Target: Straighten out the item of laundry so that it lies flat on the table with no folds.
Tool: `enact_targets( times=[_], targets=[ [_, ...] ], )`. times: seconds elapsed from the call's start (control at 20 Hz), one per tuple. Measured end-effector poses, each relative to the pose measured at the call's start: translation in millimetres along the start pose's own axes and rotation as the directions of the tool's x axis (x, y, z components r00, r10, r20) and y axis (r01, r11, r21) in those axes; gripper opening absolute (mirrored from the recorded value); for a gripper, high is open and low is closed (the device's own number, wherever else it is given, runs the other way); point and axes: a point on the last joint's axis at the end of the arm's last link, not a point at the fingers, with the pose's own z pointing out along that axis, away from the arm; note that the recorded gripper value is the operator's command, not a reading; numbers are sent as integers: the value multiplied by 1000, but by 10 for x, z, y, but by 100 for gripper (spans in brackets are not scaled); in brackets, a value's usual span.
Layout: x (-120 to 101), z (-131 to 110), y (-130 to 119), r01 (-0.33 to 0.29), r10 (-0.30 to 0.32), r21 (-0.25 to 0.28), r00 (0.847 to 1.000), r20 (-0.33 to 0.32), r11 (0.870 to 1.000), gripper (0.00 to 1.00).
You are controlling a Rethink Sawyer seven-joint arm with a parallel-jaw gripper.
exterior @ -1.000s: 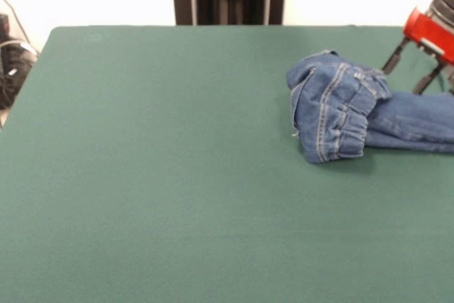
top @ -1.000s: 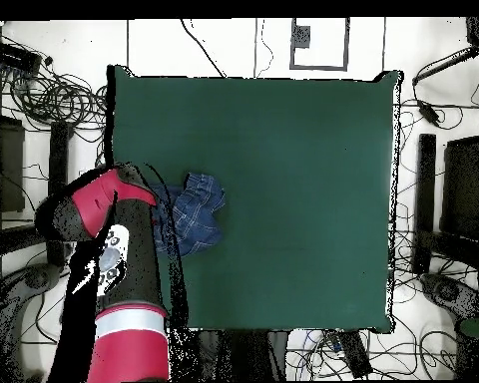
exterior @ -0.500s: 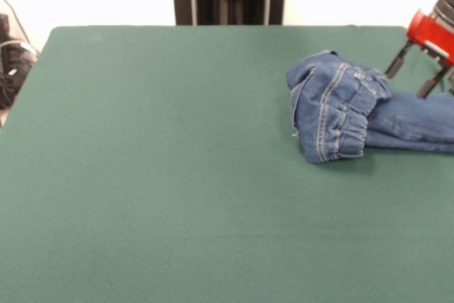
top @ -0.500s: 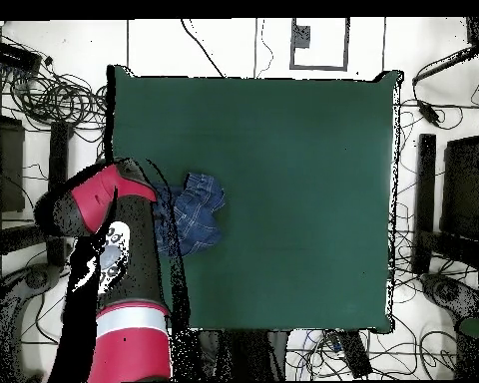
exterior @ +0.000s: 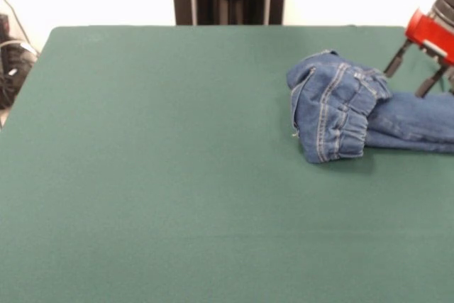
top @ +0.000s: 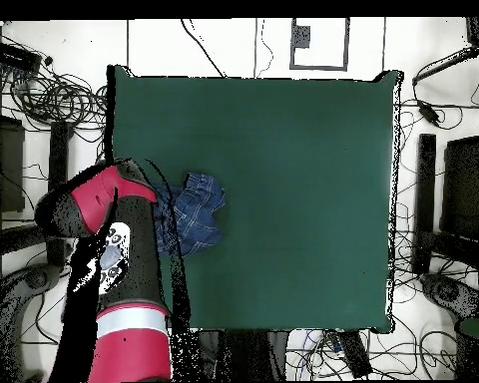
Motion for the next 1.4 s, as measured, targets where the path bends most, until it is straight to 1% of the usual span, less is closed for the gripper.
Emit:
enact_targets(
  times=[0.5,0.7,0.85,0.9,1.0,1.1,1.3,1.4],
  targets=[
    [-36,47,-28,-6,6,6,1000,-4,1000,100],
    [-26,132,-48,5,-5,13,1000,4,1000,100],
    [-1,264,-64,20,-20,16,1000,12,1000,100],
    [26,385,-73,33,-33,14,999,18,999,100],
    [46,456,-76,39,-39,14,999,19,999,100],
    [106,635,-95,54,-55,16,998,20,998,100],
    [152,788,-122,71,-72,20,997,27,997,100],
    [137,769,-125,73,-74,14,997,39,997,100]
  ],
)
